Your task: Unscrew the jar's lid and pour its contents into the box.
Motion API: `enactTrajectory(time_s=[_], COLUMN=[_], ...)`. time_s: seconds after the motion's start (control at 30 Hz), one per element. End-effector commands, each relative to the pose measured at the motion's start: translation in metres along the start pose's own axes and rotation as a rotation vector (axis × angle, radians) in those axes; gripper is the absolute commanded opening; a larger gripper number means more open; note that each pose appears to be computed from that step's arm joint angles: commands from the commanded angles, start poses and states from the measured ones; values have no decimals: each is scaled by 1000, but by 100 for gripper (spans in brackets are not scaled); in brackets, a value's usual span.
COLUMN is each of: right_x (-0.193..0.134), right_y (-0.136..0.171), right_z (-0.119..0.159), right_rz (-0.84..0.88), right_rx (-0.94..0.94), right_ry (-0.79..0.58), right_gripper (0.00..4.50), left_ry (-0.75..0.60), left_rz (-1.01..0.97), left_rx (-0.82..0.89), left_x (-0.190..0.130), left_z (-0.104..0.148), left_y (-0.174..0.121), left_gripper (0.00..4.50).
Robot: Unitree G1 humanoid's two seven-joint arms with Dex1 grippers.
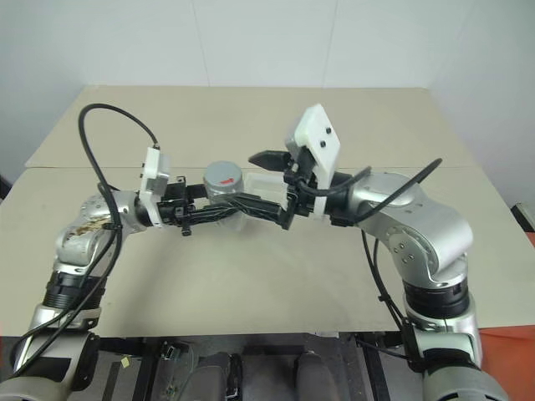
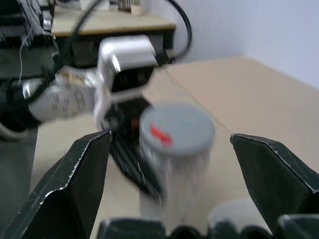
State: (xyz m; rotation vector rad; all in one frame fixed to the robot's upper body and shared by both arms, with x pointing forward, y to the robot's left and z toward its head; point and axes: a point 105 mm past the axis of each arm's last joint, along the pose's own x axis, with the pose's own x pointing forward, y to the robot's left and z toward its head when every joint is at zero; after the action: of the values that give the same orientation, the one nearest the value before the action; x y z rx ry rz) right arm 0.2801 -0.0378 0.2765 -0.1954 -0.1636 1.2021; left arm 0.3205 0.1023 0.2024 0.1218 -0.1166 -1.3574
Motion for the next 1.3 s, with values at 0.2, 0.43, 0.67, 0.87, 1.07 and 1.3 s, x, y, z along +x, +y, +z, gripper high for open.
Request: enactTrajectory(time_s=[0.2,0.43,0.67,0.87,1.07,1.3], right_x=[22,29,18,8,-1,-7], right_y=[-4,-13,-19,-21,-24,-27], right_z=[8,-2,-8,-10,-12,-12], right_rz=[-65,-134,-157,-154,-156,-163], right_rx=[-52,-48,-42,-46,-48,-49], right_ry=[-13,37,64,75,82,79], right_gripper=[445,445,445,445,445,445], left_ry=[-38,-31,-24,-21,-10,2], left_rz=[-37,-43,-31,-18,-17,-23], left_rx=[52,52,55,57,59,58], left_x=[11,9,3,-5,-14,-20], left_z=[10,10,11,13,16,16], left_y=[-1,-2,-3,-5,-9,-13], left_gripper=[194,194,194,194,194,194])
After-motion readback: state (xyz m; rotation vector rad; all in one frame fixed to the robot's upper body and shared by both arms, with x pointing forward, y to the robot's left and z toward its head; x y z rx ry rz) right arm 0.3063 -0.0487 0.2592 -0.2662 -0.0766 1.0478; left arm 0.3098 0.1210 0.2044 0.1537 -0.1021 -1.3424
